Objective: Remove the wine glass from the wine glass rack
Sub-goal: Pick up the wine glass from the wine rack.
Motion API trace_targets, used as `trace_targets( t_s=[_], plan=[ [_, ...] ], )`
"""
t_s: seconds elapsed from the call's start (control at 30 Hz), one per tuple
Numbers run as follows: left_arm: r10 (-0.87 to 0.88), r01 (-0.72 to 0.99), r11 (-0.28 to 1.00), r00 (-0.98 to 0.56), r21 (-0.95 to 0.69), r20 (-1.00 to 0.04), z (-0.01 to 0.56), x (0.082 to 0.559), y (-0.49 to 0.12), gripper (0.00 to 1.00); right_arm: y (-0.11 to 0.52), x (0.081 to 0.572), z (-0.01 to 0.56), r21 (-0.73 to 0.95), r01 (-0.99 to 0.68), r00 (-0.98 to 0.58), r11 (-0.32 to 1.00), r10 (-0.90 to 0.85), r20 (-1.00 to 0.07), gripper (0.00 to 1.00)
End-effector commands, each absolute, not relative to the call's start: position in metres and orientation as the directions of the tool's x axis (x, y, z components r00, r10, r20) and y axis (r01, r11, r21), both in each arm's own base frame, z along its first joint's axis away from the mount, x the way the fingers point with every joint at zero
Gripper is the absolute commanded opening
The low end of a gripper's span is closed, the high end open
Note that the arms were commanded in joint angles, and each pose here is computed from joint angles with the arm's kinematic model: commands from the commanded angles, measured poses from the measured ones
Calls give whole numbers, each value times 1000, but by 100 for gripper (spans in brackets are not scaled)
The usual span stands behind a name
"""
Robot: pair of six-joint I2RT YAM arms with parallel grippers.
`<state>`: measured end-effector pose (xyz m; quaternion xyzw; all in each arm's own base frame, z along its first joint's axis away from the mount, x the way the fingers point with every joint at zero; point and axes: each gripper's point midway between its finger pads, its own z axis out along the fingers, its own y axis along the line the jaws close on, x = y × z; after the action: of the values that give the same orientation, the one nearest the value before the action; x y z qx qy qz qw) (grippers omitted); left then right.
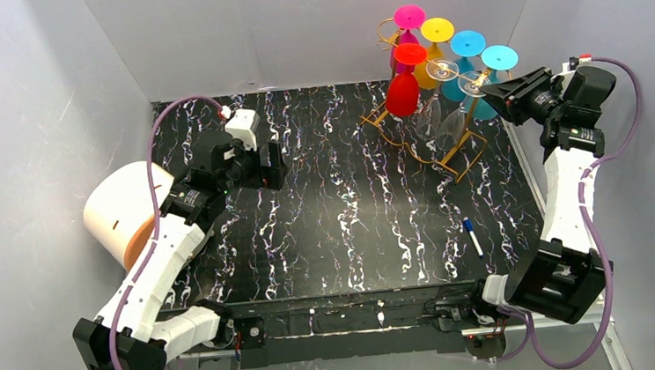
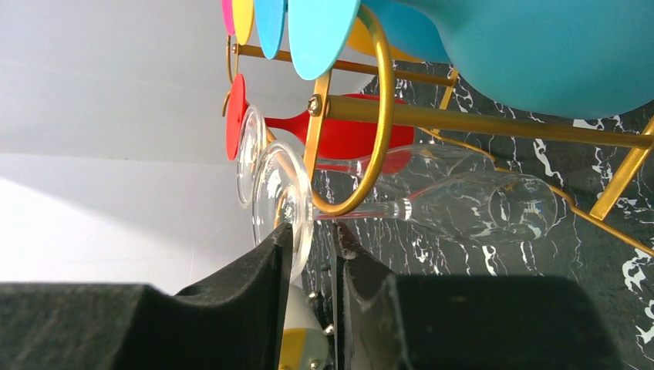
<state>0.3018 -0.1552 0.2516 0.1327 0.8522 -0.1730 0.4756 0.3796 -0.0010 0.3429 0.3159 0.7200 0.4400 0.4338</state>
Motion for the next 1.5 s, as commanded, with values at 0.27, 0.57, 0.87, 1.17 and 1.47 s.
trace_targets(
  t_s=[0.27, 0.57, 0.87, 1.17, 1.47],
  plan=[
    [88, 401, 907, -478, -127, -874, 267, 302, -150, 98, -2, 376, 369, 917, 26, -381, 397, 852, -358, 21],
    [85, 401, 907, -471, -127, -878, 272, 303, -150, 98, 5, 368, 388, 929, 4, -391, 369, 856, -339, 12],
    [70, 403, 904, -475, -146, -877, 275, 305, -154, 98, 14, 363, 404, 950, -35, -424, 310, 856, -295, 1],
    [68, 410, 898, -480, -156, -875, 273, 302, -156, 98, 21, 360, 407, 951, -64, -463, 302, 835, -296, 1],
    [49, 417, 890, -492, -186, -869, 273, 300, -160, 98, 29, 353, 404, 943, -95, -514, 319, 796, -320, 1]
  ],
)
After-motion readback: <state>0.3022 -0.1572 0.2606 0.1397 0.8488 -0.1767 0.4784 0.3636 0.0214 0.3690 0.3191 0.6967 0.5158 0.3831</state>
